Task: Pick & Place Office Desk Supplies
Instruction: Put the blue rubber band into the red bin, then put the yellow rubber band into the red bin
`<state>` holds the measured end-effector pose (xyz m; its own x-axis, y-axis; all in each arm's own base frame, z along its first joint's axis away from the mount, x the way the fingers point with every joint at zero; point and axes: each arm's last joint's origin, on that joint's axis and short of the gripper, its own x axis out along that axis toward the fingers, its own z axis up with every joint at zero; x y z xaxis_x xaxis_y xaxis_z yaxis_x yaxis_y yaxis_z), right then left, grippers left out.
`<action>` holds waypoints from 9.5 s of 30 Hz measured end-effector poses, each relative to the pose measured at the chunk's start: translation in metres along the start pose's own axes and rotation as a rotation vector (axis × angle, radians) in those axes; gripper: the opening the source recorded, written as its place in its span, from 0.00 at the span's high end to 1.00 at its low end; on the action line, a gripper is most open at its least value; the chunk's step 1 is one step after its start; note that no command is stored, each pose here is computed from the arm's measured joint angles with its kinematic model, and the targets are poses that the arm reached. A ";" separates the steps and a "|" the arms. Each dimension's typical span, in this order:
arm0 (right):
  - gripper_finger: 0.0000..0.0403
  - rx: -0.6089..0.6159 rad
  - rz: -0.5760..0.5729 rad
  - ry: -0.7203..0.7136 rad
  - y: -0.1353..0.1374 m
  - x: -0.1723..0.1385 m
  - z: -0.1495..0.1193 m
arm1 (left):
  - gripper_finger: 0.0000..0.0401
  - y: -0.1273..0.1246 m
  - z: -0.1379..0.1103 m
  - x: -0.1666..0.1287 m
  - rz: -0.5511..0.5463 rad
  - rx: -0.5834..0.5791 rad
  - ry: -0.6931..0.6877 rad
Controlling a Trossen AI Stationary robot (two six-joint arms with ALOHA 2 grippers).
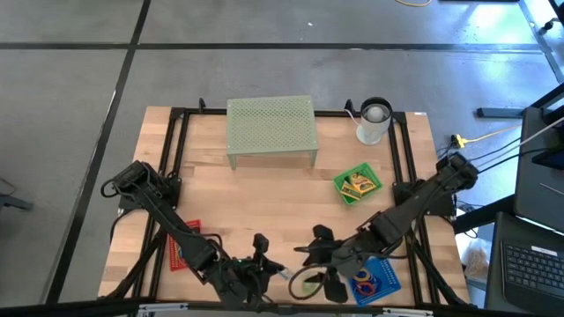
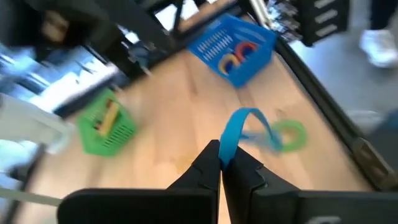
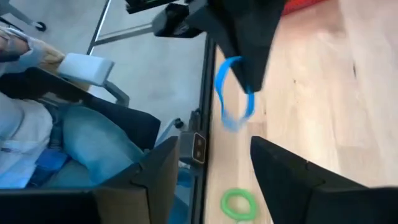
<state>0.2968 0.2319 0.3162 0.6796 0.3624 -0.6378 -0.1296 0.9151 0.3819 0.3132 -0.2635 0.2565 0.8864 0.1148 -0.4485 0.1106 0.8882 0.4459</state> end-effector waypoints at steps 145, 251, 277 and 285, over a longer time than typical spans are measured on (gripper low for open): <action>1.00 0.140 -0.572 0.061 -0.104 0.059 -0.033 | 0.69 0.019 -0.043 -0.041 0.211 -0.317 0.454; 0.53 -0.211 -0.178 -0.379 0.009 -0.031 -0.020 | 0.99 0.063 -0.047 -0.041 -0.156 -0.622 0.917; 0.53 -0.223 -0.216 -0.317 0.008 -0.005 -0.031 | 0.99 0.013 -0.111 -0.110 -0.139 -0.597 1.333; 0.53 -0.219 -0.214 -0.319 0.008 -0.005 -0.031 | 0.99 0.011 -0.128 -0.100 -0.122 -0.608 1.340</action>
<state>0.2704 0.2426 0.3019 0.8924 0.1195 -0.4351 -0.0886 0.9919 0.0907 0.1680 -0.2085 0.2074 -0.2190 0.0424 -0.9748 -0.3493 0.9294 0.1190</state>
